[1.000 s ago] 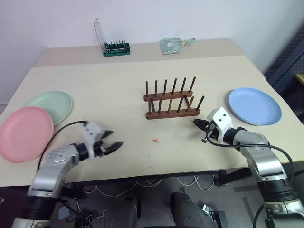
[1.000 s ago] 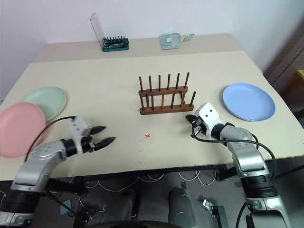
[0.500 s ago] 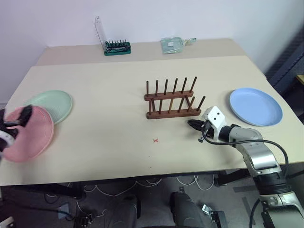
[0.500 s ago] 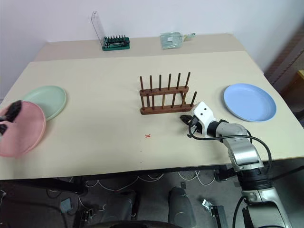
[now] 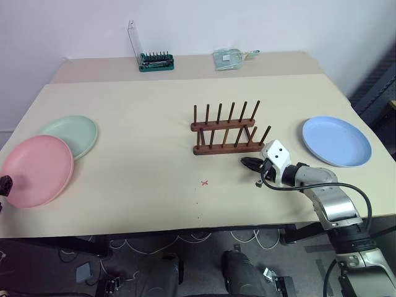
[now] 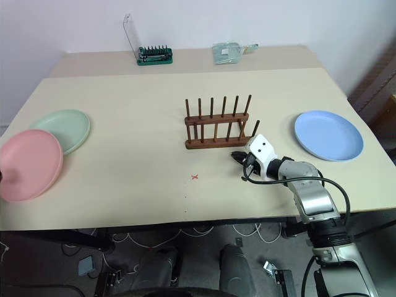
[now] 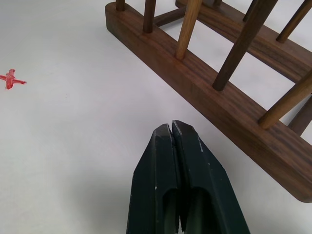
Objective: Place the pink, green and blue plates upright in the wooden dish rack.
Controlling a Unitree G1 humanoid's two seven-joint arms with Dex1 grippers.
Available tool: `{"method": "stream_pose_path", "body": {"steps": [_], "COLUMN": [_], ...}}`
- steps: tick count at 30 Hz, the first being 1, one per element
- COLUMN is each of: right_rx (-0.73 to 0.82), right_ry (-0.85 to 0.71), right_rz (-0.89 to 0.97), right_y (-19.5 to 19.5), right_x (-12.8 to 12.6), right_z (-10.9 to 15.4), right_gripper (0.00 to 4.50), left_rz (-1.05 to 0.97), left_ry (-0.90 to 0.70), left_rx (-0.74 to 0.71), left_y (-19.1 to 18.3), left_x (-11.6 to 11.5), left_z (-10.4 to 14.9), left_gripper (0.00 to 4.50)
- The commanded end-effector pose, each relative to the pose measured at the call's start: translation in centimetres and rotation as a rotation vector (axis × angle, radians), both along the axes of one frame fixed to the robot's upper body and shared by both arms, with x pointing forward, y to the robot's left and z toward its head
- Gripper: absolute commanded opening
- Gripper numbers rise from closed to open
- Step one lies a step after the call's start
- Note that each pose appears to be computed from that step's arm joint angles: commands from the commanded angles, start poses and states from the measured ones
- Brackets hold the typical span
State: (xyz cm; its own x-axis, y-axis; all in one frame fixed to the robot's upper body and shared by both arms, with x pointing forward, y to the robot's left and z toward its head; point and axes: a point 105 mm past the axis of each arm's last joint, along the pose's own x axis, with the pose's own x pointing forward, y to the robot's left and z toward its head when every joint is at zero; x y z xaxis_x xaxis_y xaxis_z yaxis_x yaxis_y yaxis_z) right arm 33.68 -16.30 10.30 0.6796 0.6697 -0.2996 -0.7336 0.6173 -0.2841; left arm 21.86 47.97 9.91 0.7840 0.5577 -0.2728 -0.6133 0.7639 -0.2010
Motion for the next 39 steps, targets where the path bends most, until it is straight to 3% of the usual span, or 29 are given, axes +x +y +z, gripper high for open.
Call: {"method": "stream_pose_path", "body": {"steps": [1,4,7,14,19,23,26,30,34,39], "right_rx": [0.011,0.011,0.013,0.013,0.029,0.009,-0.041,-0.081,-0.172,-0.320], "right_ry": [-0.041,-0.041,-0.046,-0.045,-0.033,-0.054,-0.093,-0.200,-0.388,-0.679], "right_rz": [-0.011,-0.012,-0.014,-0.012,0.007,0.038,0.075,0.187,0.251,0.327], "right_y": [-0.1,-0.1,-0.1,-0.4,-0.8,-1.4,-1.6,0.5,3.4,8.5], "right_x": [0.2,0.1,0.0,-0.1,-0.7,-1.0,-1.4,-1.9,-1.2,-0.8], "right_z": [1.0,1.0,1.3,1.4,1.1,2.1,3.2,6.7,9.8,12.8], "right_gripper": [0.00,0.00,0.00,0.00,0.00,0.00,0.00,0.00,1.17,3.52], "left_rz": [0.020,-0.040,-0.088,-0.082,-0.145,-0.174,-0.240,-0.482,-0.595,-0.739], "left_ry": [-0.020,-0.008,-0.029,-0.041,-0.181,-0.406,-0.440,-0.501,-0.513,-0.619], "left_rx": [-0.023,-0.057,-0.057,-0.064,-0.030,-0.005,0.067,0.195,0.322,0.391], "left_y": [0.7,-0.3,-1.0,-1.1,-2.3,-3.1,-4.6,-11.7,-17.9,-26.4], "left_x": [0.0,0.7,1.4,1.0,1.6,1.9,2.7,7.3,11.2,14.0], "left_z": [0.4,-0.5,-0.3,-0.9,1.0,5.1,7.7,12.9,15.4,18.9], "left_gripper": [4.48,4.48,3.66,0.16,0.07,0.07,0.07,0.07,0.00,0.00]}}
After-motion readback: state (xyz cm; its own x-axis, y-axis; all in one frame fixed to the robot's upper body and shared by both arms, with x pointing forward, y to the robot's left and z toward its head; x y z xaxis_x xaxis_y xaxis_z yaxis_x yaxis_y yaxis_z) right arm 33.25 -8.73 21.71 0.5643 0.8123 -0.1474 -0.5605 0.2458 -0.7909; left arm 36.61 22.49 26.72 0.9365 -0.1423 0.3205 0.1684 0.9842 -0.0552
